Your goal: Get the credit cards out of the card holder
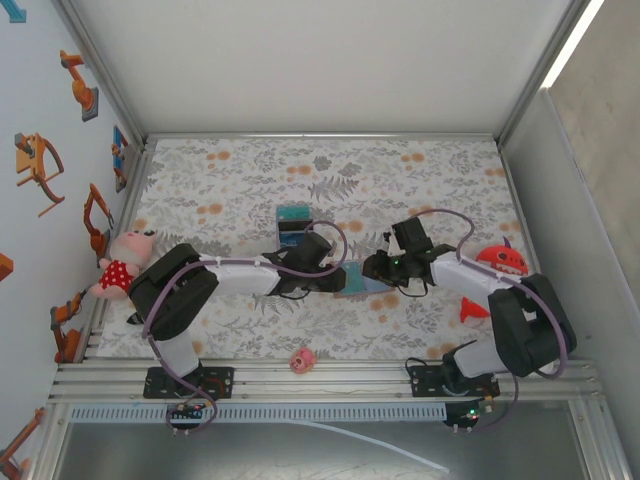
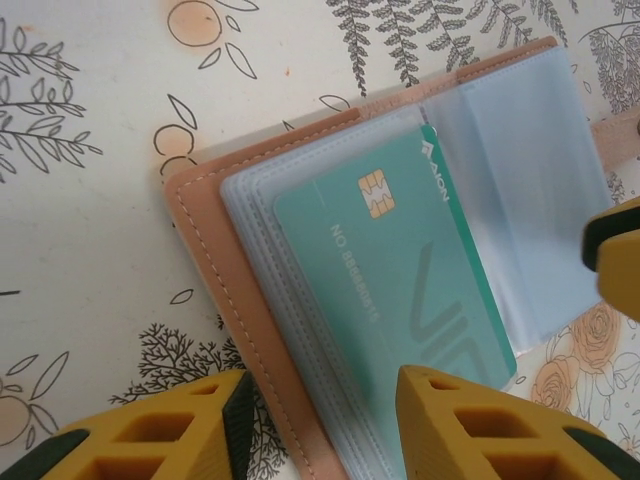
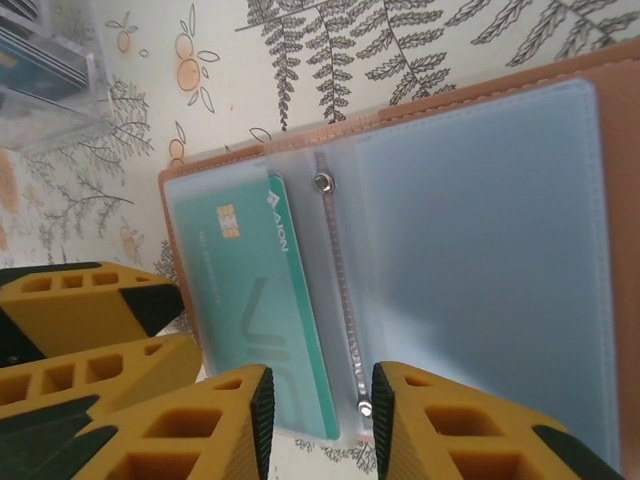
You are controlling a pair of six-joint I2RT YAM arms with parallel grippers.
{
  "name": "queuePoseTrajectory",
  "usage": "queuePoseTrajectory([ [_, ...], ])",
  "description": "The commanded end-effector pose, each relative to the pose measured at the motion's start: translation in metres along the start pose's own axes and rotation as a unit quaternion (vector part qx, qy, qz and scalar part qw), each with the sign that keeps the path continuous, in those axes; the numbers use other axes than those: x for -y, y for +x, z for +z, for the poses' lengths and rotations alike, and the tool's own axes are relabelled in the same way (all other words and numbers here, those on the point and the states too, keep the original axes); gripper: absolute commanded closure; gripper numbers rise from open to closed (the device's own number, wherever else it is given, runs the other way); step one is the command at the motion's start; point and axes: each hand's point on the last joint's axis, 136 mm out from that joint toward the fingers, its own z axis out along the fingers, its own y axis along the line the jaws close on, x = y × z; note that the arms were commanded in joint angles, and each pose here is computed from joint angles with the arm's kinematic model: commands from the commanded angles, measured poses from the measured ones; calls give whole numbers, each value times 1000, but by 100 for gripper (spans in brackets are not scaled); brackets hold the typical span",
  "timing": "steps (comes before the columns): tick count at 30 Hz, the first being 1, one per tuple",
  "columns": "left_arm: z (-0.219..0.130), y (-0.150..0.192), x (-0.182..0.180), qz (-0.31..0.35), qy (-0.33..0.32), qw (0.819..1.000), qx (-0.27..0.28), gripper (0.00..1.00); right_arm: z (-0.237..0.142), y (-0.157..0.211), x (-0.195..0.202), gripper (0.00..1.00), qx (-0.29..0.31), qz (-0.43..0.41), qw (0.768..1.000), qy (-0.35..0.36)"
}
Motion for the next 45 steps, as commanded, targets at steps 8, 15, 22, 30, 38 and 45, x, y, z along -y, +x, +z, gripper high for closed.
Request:
queuePoseTrajectory([
  [8,4,-10,-9,-6,-14,1000,15,66,17,-10,-16,75,-7,0,999,-41],
  [15,10,-13,-10,-15,-8,1000,15,67,26,-14,-20,81,-15,1,999,-52],
  [22,13,-23,-15,-30,0,999,26,67,34,-19,-23,88,-23,-1,998,-58],
  [30,3,-36,-23,-29,-11,998,45,67,29,-25,-30,89,-14,-6,998,-63],
  [38,-21,-35,-27,44,-86,993,65,61,17,-25,-29,83,0,-11,999,-50],
  [45,-21,-30,-29,75,-113,989,56,61,9,-23,-28,79,10,-9,999,-46],
])
